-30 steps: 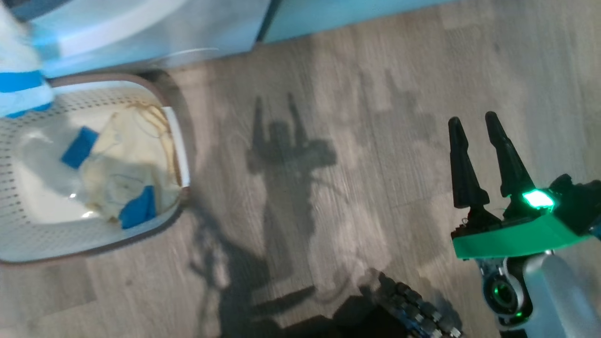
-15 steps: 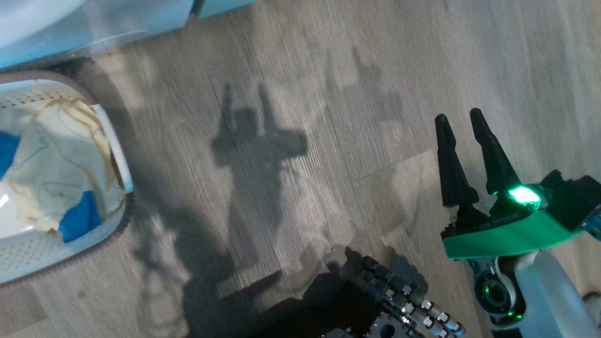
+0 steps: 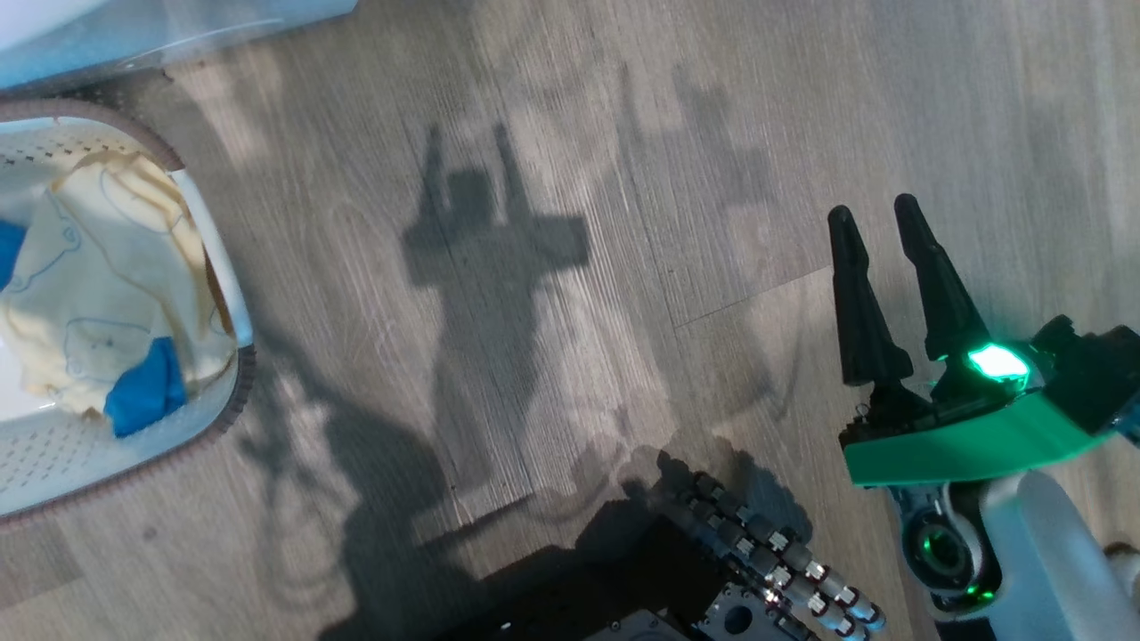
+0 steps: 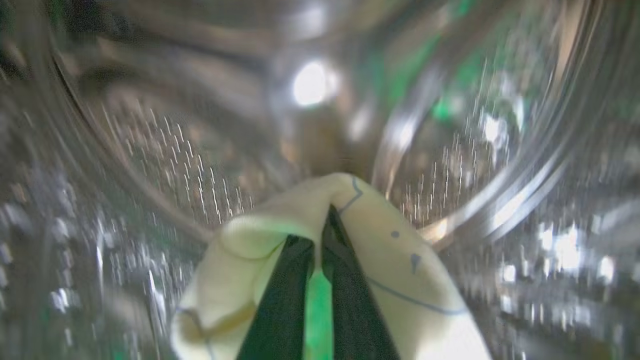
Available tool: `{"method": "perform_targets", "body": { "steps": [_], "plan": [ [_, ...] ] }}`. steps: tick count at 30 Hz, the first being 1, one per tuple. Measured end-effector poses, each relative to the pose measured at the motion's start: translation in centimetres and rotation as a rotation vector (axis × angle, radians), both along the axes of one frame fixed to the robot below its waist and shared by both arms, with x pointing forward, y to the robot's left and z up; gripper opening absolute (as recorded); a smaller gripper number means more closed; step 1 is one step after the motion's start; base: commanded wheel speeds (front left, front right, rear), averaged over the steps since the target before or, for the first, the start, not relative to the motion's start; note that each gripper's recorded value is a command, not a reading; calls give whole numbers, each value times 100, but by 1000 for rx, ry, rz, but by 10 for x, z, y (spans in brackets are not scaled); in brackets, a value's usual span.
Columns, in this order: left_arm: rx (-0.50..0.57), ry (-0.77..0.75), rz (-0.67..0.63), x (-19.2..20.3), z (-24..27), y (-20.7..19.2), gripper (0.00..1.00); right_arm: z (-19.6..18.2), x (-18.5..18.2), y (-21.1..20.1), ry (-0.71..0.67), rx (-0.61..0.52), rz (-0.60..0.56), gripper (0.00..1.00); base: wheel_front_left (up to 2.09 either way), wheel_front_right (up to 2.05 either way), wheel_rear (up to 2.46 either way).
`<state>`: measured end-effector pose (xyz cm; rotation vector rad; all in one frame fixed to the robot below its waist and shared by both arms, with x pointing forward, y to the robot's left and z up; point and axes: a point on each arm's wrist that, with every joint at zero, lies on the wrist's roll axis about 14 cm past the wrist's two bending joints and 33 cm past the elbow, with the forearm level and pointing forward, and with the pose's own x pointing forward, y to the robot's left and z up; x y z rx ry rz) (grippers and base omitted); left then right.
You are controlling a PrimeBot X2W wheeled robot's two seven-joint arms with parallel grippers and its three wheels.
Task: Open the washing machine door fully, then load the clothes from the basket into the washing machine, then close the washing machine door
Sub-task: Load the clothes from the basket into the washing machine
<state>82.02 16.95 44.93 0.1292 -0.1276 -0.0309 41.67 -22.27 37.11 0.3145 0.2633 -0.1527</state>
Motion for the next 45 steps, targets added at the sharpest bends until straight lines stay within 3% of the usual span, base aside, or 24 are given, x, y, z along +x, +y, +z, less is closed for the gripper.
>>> {"method": "perform_targets", "body": {
  "steps": [12, 13, 14, 30, 39, 45],
  "plan": [
    [-49, 287, -14, -23, -73, 0, 0, 5, 16, 6, -41, 12, 29, 100, 0, 0, 0],
    [-53, 320, -10, -26, -79, 1, 80, 6, 16, 7, -45, 14, 31, 100, 0, 0, 0],
    [-56, 350, -7, -30, -84, 2, 100, 8, 16, 7, -50, 14, 33, 100, 0, 0, 0],
    [-126, 273, 1, -78, -52, 8, 100, 43, 19, 2, -146, -30, 33, 100, 0, 0, 0],
    [-175, 154, -14, -143, -34, 14, 100, 53, 22, 15, -180, -42, 76, 100, 0, 0, 0],
    [-203, 140, 6, -211, -31, 11, 100, 63, 28, 30, -216, -44, 121, 100, 0, 0, 0]
  ]
}}
